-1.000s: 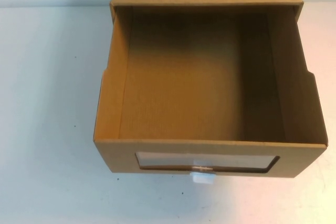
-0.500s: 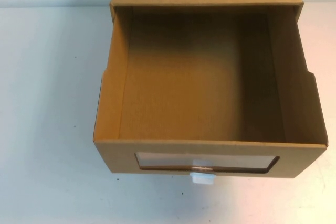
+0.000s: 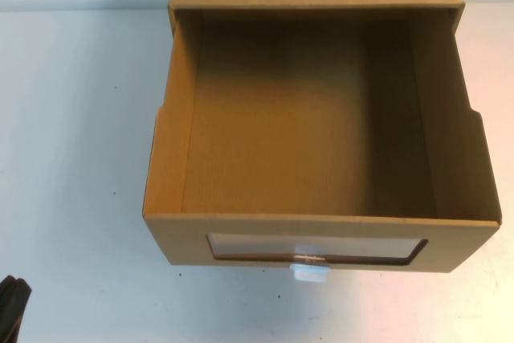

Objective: Open the shoe box
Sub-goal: 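Pull the top drawer of the cardboard box fully open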

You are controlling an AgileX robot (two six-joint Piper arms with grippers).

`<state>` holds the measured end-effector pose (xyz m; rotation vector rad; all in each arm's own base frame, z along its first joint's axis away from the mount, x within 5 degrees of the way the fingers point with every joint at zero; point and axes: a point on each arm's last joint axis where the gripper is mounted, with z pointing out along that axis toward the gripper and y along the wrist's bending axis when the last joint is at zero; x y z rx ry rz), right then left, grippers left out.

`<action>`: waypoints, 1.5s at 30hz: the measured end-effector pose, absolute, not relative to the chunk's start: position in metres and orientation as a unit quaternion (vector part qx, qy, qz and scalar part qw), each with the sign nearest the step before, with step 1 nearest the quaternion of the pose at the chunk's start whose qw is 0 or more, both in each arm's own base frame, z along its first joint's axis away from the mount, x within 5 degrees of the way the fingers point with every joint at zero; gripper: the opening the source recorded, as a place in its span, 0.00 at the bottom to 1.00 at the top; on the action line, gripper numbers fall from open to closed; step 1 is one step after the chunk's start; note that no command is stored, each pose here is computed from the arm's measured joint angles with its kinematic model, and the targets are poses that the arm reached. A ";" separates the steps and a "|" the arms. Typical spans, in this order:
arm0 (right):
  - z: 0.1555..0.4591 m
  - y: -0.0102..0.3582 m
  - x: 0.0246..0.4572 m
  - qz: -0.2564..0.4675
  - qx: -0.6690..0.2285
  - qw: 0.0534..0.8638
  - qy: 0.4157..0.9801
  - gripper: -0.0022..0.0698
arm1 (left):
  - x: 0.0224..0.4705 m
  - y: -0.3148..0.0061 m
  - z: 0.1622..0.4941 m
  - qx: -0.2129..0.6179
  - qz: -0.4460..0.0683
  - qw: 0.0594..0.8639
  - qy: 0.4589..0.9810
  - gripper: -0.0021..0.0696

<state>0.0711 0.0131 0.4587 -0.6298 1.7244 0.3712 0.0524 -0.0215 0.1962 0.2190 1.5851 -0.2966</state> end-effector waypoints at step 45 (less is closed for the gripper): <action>0.378 0.002 0.085 -0.041 -0.073 0.699 0.710 0.01 | 0.052 -0.022 0.196 0.099 -0.132 0.686 0.708 0.02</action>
